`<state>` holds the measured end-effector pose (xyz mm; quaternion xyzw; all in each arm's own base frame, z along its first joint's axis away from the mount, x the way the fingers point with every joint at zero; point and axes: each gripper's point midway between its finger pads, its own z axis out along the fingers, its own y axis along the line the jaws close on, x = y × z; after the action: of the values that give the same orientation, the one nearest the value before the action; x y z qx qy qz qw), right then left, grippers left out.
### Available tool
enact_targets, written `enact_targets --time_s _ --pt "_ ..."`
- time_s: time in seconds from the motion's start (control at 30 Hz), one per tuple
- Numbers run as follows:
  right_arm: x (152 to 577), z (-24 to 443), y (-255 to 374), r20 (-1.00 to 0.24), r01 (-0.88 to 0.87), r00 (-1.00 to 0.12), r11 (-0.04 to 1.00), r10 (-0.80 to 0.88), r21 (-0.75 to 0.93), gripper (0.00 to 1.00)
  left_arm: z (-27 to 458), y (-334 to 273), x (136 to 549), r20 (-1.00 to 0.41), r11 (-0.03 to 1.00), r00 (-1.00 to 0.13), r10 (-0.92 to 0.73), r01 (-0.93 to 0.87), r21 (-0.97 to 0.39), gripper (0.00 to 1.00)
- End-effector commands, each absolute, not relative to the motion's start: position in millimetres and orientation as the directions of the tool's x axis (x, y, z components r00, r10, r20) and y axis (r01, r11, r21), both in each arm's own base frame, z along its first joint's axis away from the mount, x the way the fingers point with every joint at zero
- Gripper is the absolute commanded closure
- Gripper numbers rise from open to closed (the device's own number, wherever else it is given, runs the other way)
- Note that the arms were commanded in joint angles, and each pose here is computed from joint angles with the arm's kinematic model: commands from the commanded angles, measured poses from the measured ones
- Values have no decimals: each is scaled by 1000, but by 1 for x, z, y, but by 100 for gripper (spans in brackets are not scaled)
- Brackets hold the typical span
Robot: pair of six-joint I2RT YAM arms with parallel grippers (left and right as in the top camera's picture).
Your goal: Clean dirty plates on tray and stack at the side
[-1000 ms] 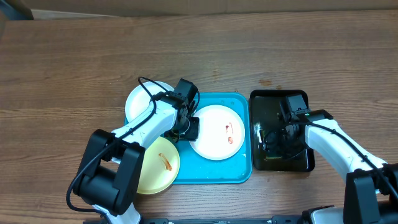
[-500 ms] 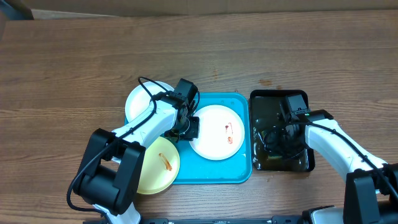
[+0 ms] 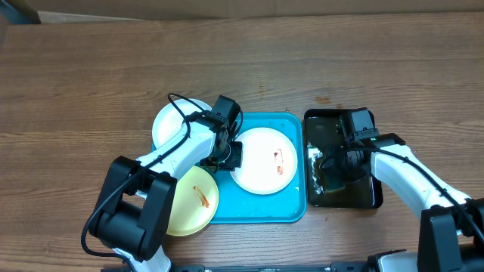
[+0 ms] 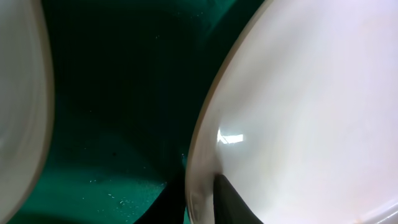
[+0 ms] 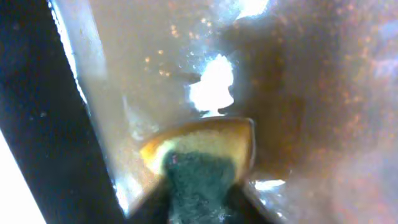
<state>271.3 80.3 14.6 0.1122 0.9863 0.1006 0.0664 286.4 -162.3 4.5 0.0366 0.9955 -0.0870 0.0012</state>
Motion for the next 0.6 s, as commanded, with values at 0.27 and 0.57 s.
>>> enact_targets --time_s 0.27,0.57 --pt "253 21 79 9 278 -959 934 284 222 24 -4 -160 281 14 985 -997 78 75 -155 75" --pt "232 3 70 43 283 -959 944 280 169 96 -4 -159 280 19 985 -997 78 74 -153 75"
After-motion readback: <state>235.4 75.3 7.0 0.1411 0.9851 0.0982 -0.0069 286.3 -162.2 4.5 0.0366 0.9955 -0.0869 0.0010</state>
